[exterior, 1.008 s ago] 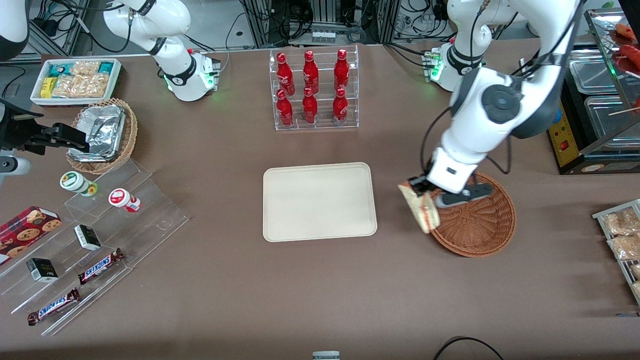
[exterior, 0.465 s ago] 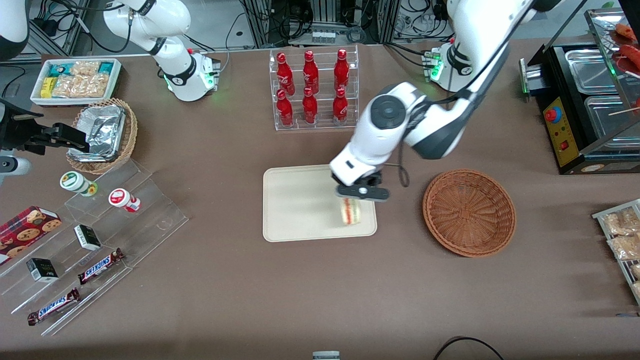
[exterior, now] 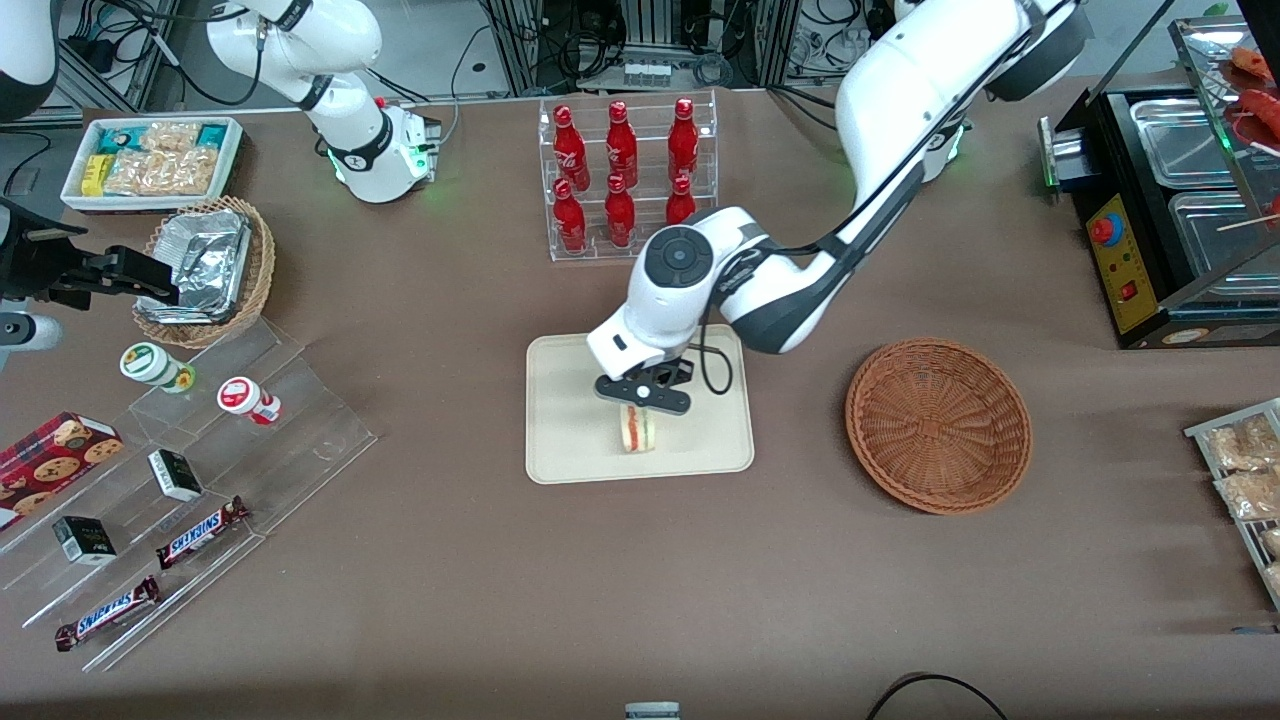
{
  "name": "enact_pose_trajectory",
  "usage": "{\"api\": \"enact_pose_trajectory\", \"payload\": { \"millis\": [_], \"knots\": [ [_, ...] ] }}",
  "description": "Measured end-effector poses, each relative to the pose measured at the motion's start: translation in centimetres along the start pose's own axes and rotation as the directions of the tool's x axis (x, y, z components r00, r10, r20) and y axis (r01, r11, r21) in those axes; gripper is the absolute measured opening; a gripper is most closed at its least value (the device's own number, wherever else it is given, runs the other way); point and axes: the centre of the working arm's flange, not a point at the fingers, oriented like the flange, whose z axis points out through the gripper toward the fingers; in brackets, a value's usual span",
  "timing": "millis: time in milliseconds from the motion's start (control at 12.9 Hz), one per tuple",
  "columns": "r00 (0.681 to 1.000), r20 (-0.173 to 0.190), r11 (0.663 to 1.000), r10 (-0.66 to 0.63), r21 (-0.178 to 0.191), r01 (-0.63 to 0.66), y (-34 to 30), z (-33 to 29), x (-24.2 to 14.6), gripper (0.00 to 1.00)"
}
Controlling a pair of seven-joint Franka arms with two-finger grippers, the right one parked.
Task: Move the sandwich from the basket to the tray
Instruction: 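Lift the sandwich and carry it with the left gripper over the cream tray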
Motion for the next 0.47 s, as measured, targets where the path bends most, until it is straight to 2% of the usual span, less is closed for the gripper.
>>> {"api": "enact_pose_trajectory", "payload": {
  "millis": [465],
  "knots": [
    [1.000,0.022,1.000,-0.022,0.013,0.022,0.3,4.3,-0.9,0.15]
  ]
}}
